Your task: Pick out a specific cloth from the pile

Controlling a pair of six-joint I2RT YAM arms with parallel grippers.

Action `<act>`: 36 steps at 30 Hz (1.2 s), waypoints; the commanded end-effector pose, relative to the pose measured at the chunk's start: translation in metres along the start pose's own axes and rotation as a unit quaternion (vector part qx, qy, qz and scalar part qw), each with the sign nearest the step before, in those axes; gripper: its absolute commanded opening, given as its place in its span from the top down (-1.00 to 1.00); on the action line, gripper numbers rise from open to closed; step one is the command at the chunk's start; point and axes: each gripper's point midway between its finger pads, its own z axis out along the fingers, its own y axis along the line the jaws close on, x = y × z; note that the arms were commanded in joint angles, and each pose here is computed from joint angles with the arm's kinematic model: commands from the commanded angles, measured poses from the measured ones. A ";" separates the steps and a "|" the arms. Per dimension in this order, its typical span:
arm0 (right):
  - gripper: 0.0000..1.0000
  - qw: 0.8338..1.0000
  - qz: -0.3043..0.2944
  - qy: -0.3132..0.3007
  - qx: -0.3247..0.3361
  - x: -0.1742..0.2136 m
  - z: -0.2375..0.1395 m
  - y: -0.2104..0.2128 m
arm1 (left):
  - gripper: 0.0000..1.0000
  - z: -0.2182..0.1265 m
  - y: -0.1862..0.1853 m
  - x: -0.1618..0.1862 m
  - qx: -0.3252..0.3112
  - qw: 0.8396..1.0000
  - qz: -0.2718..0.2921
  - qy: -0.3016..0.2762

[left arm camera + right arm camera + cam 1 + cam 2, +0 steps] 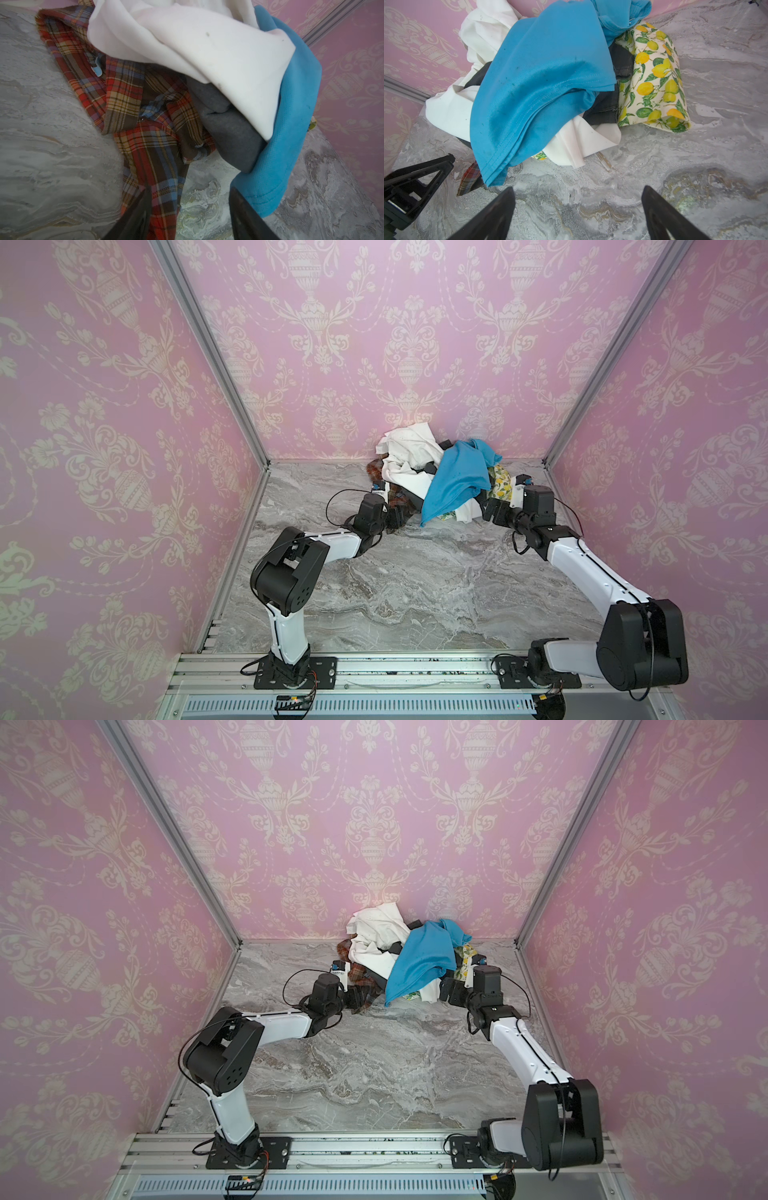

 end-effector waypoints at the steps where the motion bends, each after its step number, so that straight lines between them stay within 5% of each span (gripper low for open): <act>1: -0.91 1.000 0.012 -0.001 -0.010 0.002 0.000 0.001 | -0.22 0.011 -0.022 -0.019 0.045 0.999 -0.002 -0.028; 14: -0.91 1.000 0.011 -0.001 -0.013 0.001 -0.001 0.002 | -0.14 0.043 -0.025 -0.020 0.060 0.998 0.007 -0.021; 21: -0.91 1.000 0.007 0.002 -0.006 0.003 -0.001 -0.001 | 0.11 0.062 -0.023 -0.015 0.063 0.998 0.007 -0.004; 28: -0.91 1.000 0.005 0.005 -0.003 0.005 -0.001 -0.002 | 0.06 0.070 -0.028 -0.023 0.090 0.996 -0.013 -0.024; 31: -0.91 1.000 0.008 0.003 -0.005 0.003 -0.001 0.000 | 0.34 0.071 -0.035 -0.030 0.113 0.992 -0.025 -0.039; 34: -0.90 1.000 0.010 0.002 -0.008 0.001 -0.002 0.001 | 0.95 0.071 -0.044 -0.039 0.136 0.988 -0.043 -0.052; 36: -0.90 1.000 0.010 0.000 -0.007 -0.002 -0.003 0.002 | 1.00 0.071 -0.046 -0.043 0.136 0.988 -0.058 -0.049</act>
